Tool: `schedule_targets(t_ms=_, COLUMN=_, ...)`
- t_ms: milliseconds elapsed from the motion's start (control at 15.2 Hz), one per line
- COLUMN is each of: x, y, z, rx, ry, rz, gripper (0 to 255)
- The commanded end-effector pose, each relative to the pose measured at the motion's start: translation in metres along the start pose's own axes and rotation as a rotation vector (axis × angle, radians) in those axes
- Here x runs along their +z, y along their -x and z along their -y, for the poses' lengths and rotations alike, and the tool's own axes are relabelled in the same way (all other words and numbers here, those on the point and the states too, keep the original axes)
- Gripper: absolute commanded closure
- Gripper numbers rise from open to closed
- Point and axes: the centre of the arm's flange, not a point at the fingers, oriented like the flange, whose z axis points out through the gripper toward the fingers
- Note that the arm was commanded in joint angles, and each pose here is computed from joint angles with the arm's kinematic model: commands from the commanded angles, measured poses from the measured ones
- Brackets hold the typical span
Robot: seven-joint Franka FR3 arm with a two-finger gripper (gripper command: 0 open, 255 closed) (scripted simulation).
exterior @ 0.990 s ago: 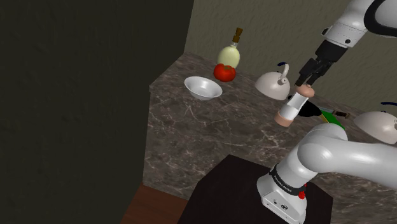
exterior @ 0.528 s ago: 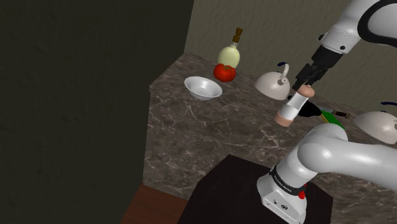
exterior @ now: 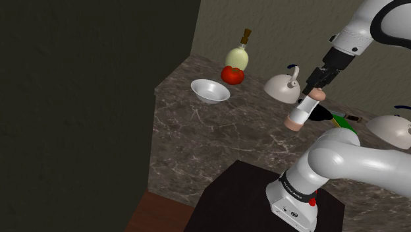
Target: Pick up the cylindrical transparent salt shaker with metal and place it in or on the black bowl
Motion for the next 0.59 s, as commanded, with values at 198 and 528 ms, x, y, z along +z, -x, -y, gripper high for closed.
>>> schedule_targets(t_ms=198, x=0.000, y=0.000, z=0.000, rx=0.000, ry=0.000, rz=0.001, gripper=255)
schedule_targets(t_ms=528, x=-0.021, y=-0.001, z=0.000, rx=0.000, ry=0.000, rz=0.001, gripper=255)
